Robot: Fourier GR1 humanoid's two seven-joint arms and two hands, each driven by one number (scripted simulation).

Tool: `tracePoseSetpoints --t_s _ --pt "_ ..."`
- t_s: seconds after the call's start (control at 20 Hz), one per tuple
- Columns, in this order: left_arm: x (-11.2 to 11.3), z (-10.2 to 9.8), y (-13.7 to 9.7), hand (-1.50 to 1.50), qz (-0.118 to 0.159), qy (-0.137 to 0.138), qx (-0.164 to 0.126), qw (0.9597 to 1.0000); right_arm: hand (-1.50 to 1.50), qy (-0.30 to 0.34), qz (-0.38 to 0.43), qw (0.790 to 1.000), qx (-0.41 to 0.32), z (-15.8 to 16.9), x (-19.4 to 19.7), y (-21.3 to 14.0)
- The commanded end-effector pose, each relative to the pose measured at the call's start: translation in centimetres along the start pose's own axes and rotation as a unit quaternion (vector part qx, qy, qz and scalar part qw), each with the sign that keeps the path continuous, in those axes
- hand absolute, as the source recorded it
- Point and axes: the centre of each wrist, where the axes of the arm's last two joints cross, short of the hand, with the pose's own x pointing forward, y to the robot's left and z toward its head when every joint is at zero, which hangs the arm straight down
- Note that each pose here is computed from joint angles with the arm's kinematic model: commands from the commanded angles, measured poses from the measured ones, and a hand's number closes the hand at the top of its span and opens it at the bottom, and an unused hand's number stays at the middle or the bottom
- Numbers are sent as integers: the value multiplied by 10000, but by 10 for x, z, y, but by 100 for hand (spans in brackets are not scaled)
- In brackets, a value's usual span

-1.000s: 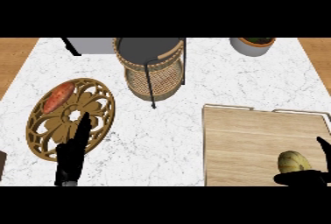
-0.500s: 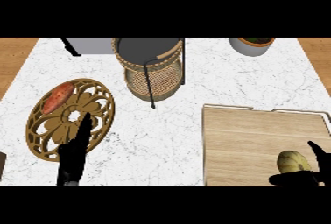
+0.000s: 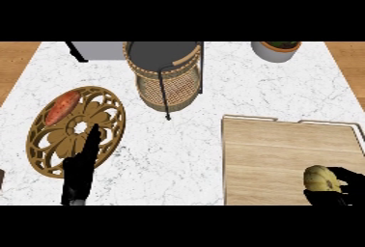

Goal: Pick the squash from the tray and place it in the tiered basket

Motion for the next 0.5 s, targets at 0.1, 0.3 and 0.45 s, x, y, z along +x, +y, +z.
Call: tracePoseSetpoints --t_s 0.1,0.3,0.45 --pt "-7 -10 -6 0 -22 180 -11 9998 150 -181 437 9988 -124 -11 5 32" --pt "-12 6 4 0 -18 165 -6 9999 150 -243 610 9955 -684 -6 18 29" --pt "8 -7 11 0 -87 172 -13 9998 150 -324 229 9938 -1042 5 14 11"
